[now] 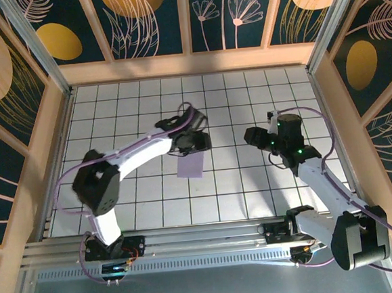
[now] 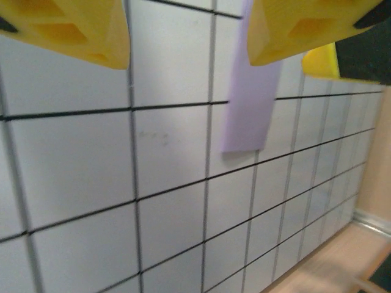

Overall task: Fold a paper plane with a square sheet of paper (fold left side to right side)
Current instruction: Turn over the paper at the center of the table, then third fold the triangle at the center of the table.

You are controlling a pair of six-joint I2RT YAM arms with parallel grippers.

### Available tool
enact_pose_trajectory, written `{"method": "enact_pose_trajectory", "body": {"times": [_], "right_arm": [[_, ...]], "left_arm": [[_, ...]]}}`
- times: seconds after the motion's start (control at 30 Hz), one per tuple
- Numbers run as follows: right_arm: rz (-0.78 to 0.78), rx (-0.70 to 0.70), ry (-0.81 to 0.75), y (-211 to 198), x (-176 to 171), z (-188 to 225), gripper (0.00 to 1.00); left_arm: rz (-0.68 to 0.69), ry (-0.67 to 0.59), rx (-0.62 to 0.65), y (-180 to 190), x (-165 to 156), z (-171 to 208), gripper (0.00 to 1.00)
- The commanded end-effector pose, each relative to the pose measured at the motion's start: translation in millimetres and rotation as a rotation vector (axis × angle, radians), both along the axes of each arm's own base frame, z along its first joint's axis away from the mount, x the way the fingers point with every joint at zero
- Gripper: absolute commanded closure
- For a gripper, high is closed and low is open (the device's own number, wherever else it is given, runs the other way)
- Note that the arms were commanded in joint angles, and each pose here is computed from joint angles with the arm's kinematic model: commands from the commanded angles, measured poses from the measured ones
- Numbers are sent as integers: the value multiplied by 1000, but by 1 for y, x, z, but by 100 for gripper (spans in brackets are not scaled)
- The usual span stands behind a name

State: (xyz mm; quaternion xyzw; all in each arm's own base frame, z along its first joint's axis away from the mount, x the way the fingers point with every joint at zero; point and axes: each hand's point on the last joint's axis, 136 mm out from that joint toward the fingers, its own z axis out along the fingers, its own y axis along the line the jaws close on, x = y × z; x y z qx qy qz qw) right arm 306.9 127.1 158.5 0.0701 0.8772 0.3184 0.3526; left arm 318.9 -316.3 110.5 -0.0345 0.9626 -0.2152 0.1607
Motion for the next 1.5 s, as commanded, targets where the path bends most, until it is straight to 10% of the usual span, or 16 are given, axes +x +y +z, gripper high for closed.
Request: {"method": "enact_pose_trajectory", "body": {"times": [0.0,0.6,1.0,1.47], "right_arm": [[91,173,52,29,-5,4,52],[263,196,297,159,-10,-65,74],[278,123,379,181,6,-108,99],[292,25,474,177,0,-148,100]], "left_arm": [[39,-89,-236,-1,16,29,46],[363,-293,-363,121,18,31,22],[343,-366,-216,144,13,36,21],[333,-332,-206,141,12,30,20]]}}
